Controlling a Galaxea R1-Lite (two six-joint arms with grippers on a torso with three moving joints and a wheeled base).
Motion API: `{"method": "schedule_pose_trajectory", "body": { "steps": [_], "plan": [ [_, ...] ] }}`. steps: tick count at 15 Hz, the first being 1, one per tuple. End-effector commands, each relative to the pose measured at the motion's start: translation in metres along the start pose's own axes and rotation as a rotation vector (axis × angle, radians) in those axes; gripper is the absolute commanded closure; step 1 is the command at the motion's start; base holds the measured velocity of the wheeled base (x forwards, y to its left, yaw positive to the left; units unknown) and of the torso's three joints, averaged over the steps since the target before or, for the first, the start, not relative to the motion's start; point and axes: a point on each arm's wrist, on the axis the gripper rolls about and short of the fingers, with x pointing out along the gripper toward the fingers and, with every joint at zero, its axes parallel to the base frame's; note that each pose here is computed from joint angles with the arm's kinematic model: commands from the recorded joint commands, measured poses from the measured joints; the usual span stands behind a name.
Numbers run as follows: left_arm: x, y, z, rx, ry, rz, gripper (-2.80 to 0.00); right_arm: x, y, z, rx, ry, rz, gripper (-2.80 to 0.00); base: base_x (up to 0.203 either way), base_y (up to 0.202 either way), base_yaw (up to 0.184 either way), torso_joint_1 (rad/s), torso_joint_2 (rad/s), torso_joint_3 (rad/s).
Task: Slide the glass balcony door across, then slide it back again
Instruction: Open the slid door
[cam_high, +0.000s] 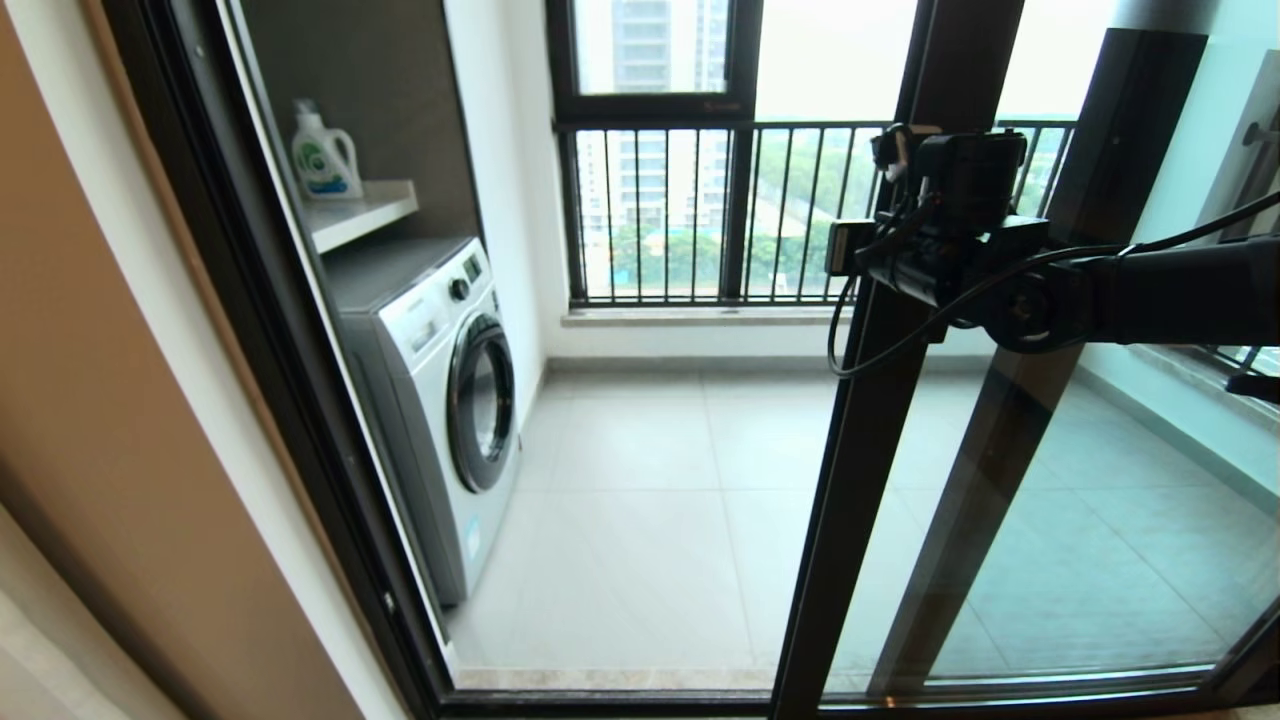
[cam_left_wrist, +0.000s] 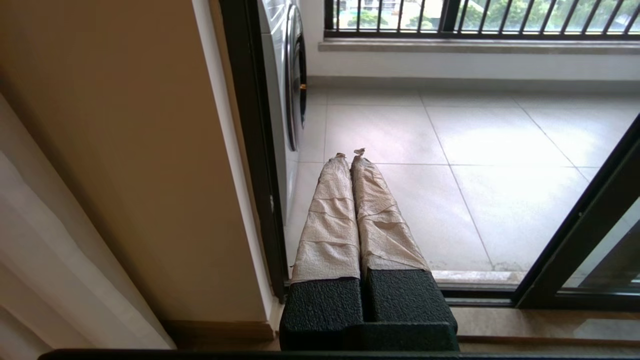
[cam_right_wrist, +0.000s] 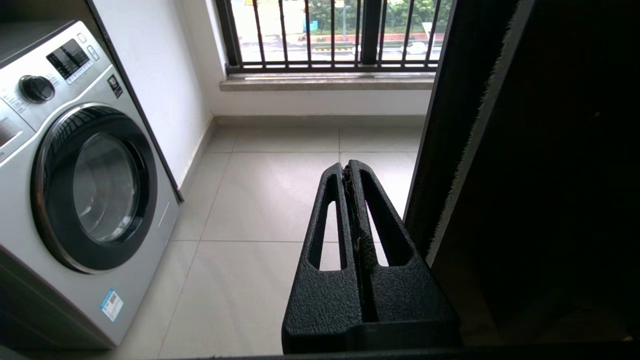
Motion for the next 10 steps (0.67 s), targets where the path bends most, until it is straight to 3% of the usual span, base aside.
{"method": "schedule_pose_trajectory", "body": {
  "steps": [1, 10],
  "plan": [
    [0.000, 0.000, 0.000, 0.000, 0.001, 0.000, 0.00, -0.004, -0.013, 0.009, 0.008, -0.021, -0.031, 0.00, 0.000, 0.000, 0.000, 0.000, 0.00, 0.000],
    [0.000, 0.000, 0.000, 0.000, 0.001, 0.003, 0.00, -0.010, -0.048, 0.013, 0.009, -0.022, -0.070, 0.00, 0.000, 0.000, 0.000, 0.000, 0.00, 0.000]
  ]
}}
